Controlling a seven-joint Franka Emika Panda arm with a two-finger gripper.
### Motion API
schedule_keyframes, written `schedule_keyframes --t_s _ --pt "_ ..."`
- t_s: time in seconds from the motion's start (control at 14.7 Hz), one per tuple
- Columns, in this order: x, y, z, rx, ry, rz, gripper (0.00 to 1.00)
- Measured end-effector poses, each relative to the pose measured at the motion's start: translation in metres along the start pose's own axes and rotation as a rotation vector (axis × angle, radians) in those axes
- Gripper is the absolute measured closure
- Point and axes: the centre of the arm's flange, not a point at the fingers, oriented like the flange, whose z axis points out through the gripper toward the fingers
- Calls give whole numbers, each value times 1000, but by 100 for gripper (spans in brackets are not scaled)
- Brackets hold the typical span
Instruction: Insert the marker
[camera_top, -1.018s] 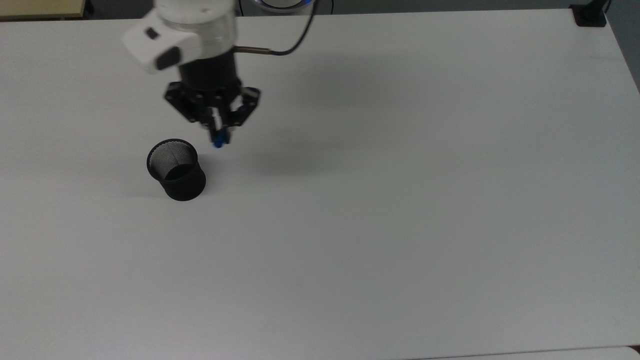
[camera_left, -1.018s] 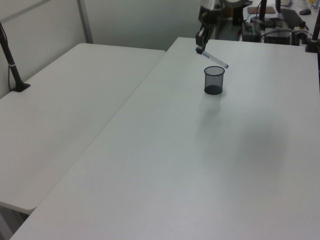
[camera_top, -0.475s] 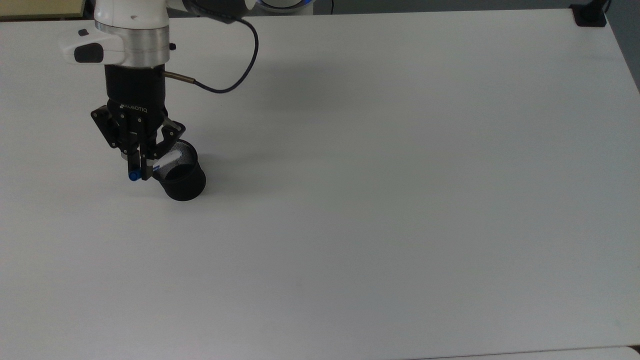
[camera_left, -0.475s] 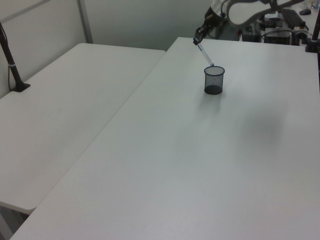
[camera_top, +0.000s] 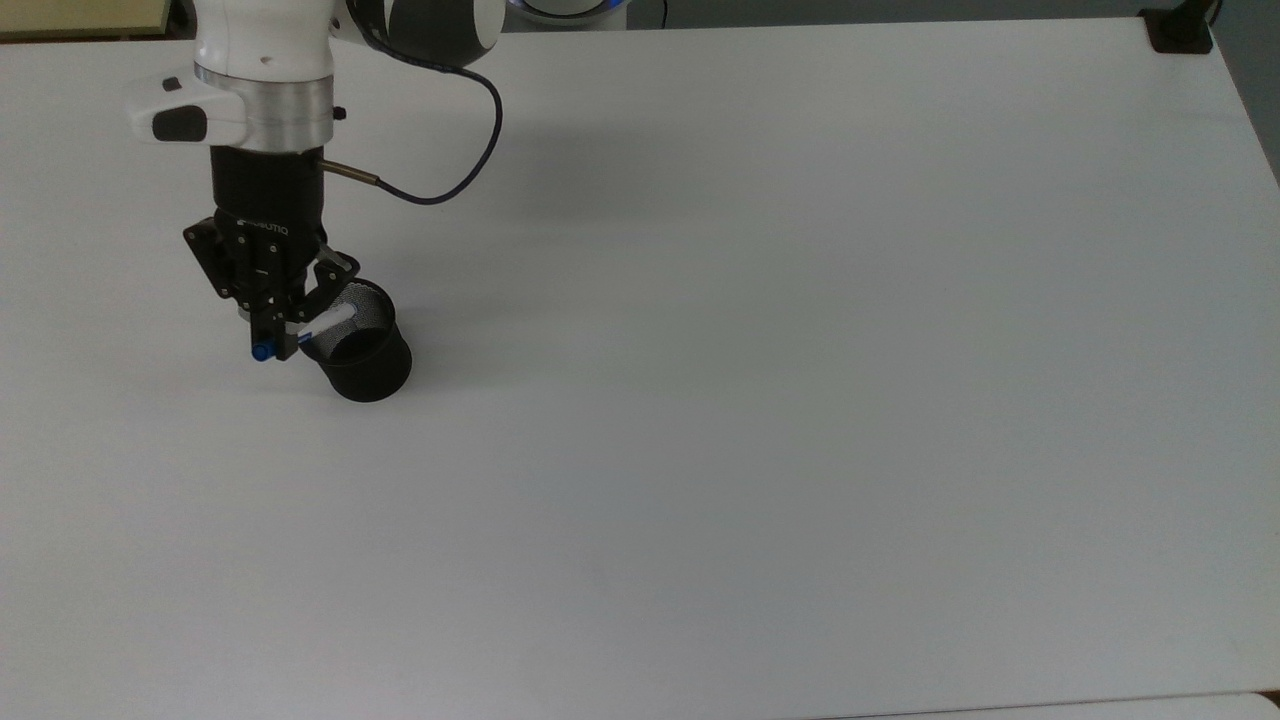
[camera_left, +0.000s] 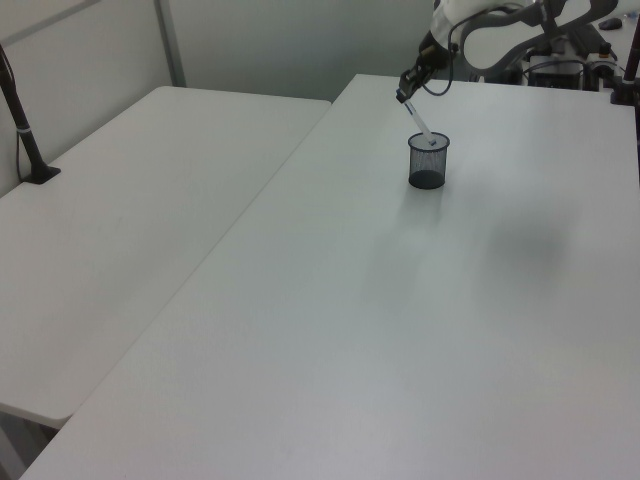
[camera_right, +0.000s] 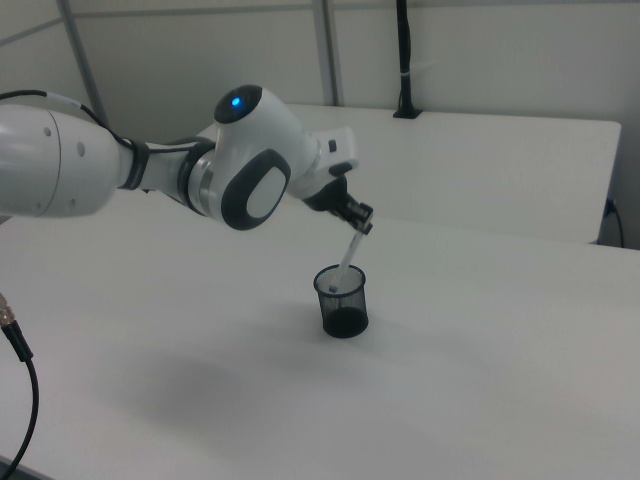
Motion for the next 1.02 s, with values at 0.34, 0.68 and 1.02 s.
schedule_keyframes --t_s 0.34,0.68,1.02 --pt "-21 -9 14 5 -46 -12 62" --pt "-12 -8 -6 10 -107 -1 1" --pt "6 -47 -108 53 -516 -64 0"
